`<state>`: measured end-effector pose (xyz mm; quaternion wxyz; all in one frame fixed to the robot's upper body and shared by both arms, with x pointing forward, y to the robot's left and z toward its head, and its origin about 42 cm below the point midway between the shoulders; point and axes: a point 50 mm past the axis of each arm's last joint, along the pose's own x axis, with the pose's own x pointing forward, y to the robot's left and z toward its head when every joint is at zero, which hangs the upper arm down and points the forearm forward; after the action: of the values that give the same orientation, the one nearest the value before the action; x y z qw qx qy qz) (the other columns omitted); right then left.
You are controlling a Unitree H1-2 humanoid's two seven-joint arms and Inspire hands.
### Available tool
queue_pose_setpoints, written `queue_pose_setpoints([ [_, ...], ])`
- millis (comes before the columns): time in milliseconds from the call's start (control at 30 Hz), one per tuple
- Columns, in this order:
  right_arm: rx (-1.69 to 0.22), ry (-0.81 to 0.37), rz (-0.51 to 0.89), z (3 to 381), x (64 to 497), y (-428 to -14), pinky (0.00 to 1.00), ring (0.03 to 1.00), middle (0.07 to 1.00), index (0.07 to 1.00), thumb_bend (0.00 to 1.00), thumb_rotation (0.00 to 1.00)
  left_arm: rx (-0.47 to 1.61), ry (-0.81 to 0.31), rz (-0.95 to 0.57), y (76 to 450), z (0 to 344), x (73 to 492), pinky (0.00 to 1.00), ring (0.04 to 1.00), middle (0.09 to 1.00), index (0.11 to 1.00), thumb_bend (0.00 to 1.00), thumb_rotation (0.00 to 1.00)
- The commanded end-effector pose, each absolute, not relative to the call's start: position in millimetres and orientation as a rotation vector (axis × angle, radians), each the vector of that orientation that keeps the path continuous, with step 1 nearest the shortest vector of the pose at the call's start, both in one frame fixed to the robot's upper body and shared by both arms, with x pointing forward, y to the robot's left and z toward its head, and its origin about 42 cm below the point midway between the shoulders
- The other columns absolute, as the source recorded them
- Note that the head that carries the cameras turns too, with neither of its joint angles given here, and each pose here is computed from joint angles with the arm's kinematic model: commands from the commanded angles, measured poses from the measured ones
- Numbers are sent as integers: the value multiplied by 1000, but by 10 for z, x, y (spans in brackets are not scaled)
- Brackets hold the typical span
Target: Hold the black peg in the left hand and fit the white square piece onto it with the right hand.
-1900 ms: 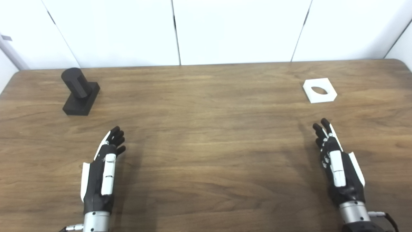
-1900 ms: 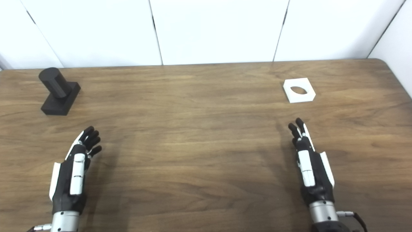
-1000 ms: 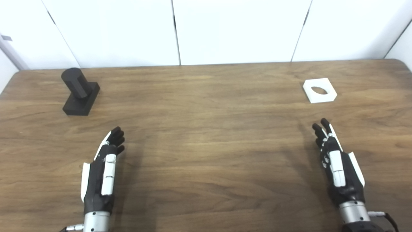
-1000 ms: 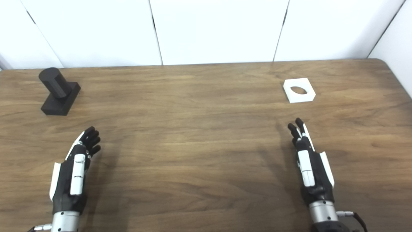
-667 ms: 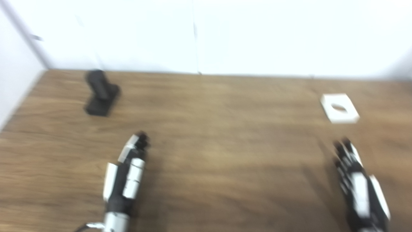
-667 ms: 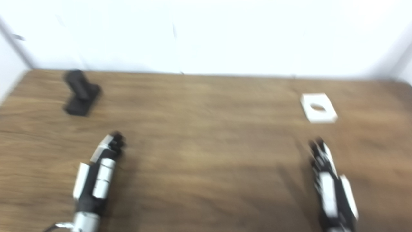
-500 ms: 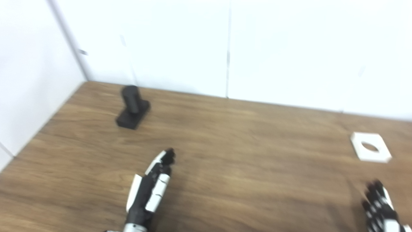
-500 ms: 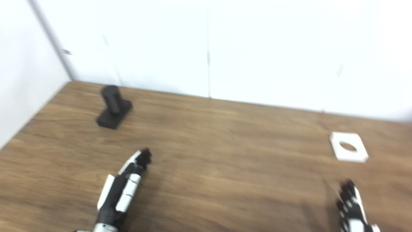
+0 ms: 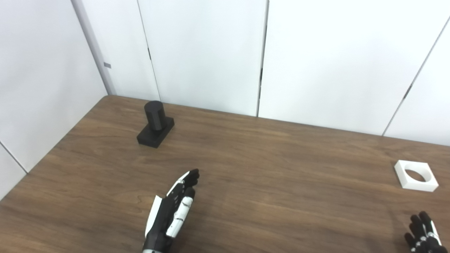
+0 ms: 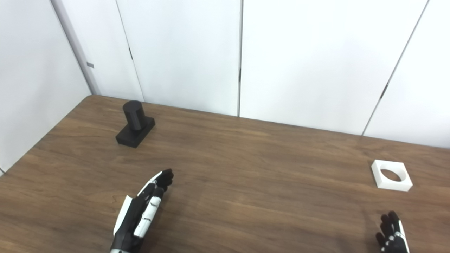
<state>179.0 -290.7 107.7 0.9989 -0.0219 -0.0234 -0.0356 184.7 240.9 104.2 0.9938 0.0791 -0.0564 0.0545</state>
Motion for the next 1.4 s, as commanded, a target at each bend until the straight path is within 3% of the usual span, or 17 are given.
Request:
queue_pose_setpoints([
  [0,-43,-61,-71,1105,1822,-2921,1000,1000,971,1000,694,1000,81,-110,136,2171,1000,1840,911,894,893,882,535,888],
  [100,-52,-62,-80,1126,1807,-2926,1000,1000,968,999,701,1000,118,-131,136,2170,1025,1841,940,909,903,892,518,834],
  [167,-45,-54,-87,1135,1779,-2926,1000,1000,966,995,722,1000,187,-160,145,2168,1044,1826,904,907,906,897,512,614],
  [200,-45,-50,-89,1129,1765,-2931,1000,1000,966,995,727,1000,214,-173,150,2163,1072,1809,899,906,906,897,514,574],
  [267,-47,-47,-93,1113,1744,-2936,1000,1000,960,993,729,1000,249,-186,167,2160,1126,1784,925,931,922,903,530,368],
  [367,-51,-44,-88,1094,1738,-2934,1000,1000,959,996,721,1000,398,-202,227,2269,1250,1823,853,897,904,891,569,254],
  [433,-50,-42,-86,1094,1737,-2922,1000,1000,958,998,727,1000,491,-198,273,2389,1368,1895,799,865,889,894,622,250],
  [633,-60,-39,-83,1126,1717,-2869,1000,1000,954,992,671,1000,694,-128,424,2790,1763,2211,974,985,985,961,788,499],
  [900,-59,-30,-98,1115,1702,-2815,1000,1000,938,977,667,1000,1036,-24,620,3255,2031,2801,994,1000,998,975,987,660],
  [1033,-85,-30,-98,1110,1703,-2810,1000,1000,931,979,685,1000,1126,16,649,3348,1977,2959,999,1000,1000,977,1000,718],
  [1367,-79,-24,-92,1113,1701,-2785,1000,1000,938,992,676,1000,1193,117,697,3560,1982,3326,1000,1000,1000,924,957,717],
])
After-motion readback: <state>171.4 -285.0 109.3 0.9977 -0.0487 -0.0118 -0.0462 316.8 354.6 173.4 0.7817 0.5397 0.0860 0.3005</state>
